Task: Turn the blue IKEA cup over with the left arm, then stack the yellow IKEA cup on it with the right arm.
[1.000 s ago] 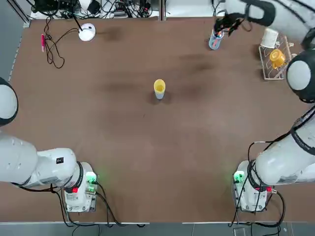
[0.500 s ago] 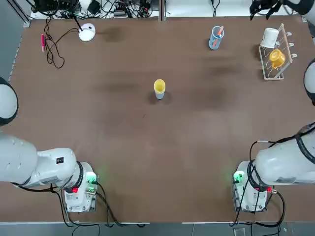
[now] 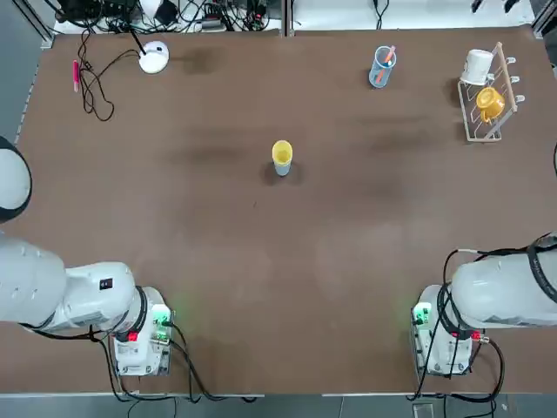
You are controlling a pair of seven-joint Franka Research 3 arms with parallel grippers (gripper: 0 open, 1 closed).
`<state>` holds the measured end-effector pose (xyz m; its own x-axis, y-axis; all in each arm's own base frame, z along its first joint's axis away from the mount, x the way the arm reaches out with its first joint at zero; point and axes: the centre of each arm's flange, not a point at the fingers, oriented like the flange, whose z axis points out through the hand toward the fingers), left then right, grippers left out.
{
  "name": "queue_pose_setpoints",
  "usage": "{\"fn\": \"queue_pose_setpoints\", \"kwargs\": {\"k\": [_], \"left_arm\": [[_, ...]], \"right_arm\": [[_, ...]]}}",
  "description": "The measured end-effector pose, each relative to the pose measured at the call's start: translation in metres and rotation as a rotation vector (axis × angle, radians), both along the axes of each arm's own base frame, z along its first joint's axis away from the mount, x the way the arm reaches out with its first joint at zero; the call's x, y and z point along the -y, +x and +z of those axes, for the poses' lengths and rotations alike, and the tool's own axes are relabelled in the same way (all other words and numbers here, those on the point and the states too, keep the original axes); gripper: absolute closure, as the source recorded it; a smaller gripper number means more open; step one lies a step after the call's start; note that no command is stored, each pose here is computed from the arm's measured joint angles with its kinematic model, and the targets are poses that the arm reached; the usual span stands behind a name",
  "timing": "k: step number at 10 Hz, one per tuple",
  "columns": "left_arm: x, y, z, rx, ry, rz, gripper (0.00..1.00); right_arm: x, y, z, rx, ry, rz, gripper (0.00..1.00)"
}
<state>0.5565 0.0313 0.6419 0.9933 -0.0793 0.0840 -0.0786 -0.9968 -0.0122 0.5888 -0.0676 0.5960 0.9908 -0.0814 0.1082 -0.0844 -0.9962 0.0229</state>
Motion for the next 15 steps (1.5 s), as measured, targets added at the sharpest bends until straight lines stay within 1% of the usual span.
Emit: {"fn": "queue_pose_setpoints", "kwargs": {"k": [3,5,8,11,13,15], "left_arm": [[0.0,0.0,0.0,0.0,0.0,0.0,0.01],[0.0,0.0,0.0,0.0,0.0,0.001,0.01],[0.0,0.0,0.0,0.0,0.0,0.001,0.01],[0.0,0.0,0.0,0.0,0.0,0.001,0.01],[0.0,0.0,0.0,0.0,0.0,0.001,0.01],[0.0,0.0,0.0,0.0,0.0,0.001,0.01]], "right_arm": [[-0.007,-0.007,0.017,0.002,0.017,-0.025,0.0],[-0.015,-0.011,0.017,-0.02,0.022,-0.033,0.0],[-0.027,-0.016,0.023,-0.031,0.026,-0.043,0.0],[-0.047,-0.017,0.022,-0.046,0.028,-0.04,0.0],[-0.051,-0.02,0.021,-0.07,0.029,-0.039,0.0],[-0.052,-0.021,0.025,-0.072,0.029,-0.037,0.0]]}}
